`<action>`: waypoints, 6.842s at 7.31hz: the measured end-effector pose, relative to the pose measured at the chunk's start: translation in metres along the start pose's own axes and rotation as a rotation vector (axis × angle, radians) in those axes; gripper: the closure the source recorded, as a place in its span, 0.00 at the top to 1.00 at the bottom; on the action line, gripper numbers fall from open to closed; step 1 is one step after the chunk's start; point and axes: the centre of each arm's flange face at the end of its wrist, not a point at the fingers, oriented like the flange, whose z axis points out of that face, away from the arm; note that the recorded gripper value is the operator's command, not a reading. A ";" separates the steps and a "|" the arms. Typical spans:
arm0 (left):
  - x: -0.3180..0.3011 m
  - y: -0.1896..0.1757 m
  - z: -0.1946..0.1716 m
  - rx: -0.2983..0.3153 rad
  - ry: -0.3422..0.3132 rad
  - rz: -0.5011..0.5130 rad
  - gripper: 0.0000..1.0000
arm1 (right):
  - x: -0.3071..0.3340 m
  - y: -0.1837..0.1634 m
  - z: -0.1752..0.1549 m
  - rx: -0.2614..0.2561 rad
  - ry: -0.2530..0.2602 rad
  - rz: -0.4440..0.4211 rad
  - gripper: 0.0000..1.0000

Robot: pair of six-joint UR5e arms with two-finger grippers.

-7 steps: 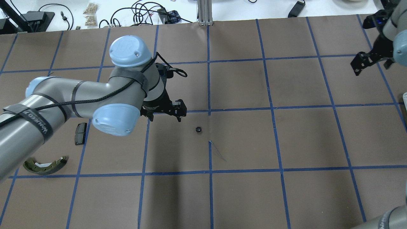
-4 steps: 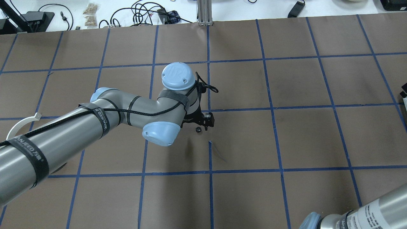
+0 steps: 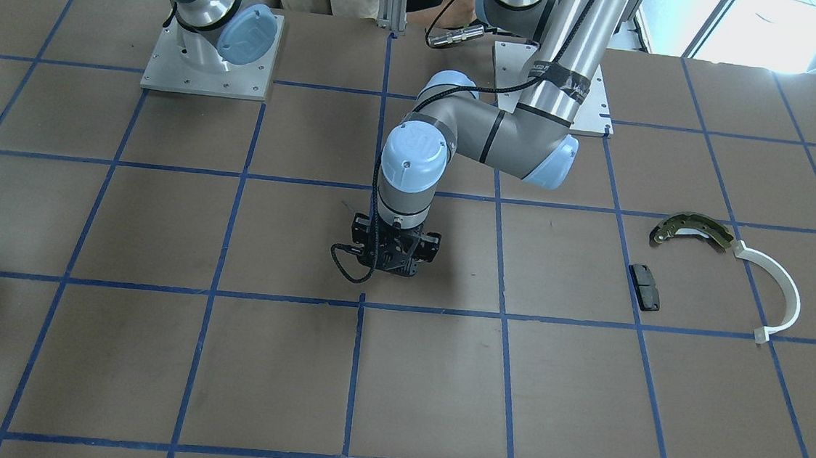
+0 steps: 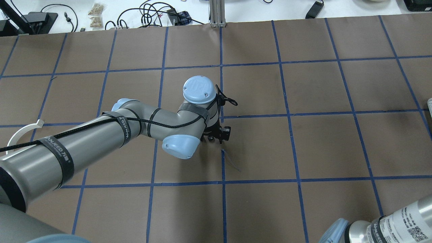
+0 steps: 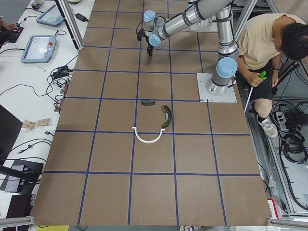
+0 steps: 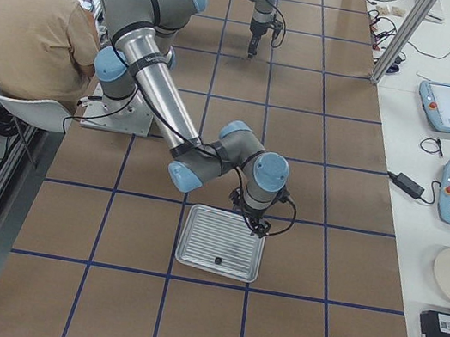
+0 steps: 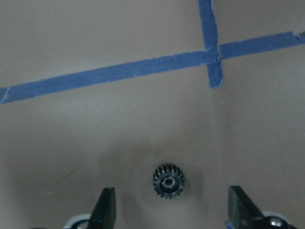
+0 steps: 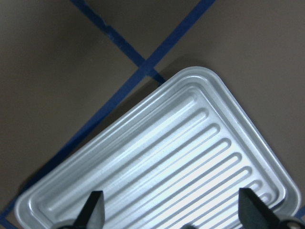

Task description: Place bearing gear from tray to pile

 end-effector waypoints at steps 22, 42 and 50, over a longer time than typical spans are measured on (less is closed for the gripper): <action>-0.522 0.064 -0.079 -0.204 0.037 -0.092 0.00 | 0.003 0.080 0.059 -0.037 -0.039 -0.479 0.00; -0.432 0.022 -0.134 -0.137 0.028 0.098 1.00 | -0.533 -0.624 -0.019 -0.004 -0.107 0.793 1.00; -0.171 -0.020 -0.114 -0.045 -0.047 0.175 1.00 | -0.378 -0.444 -0.242 0.132 0.023 0.770 1.00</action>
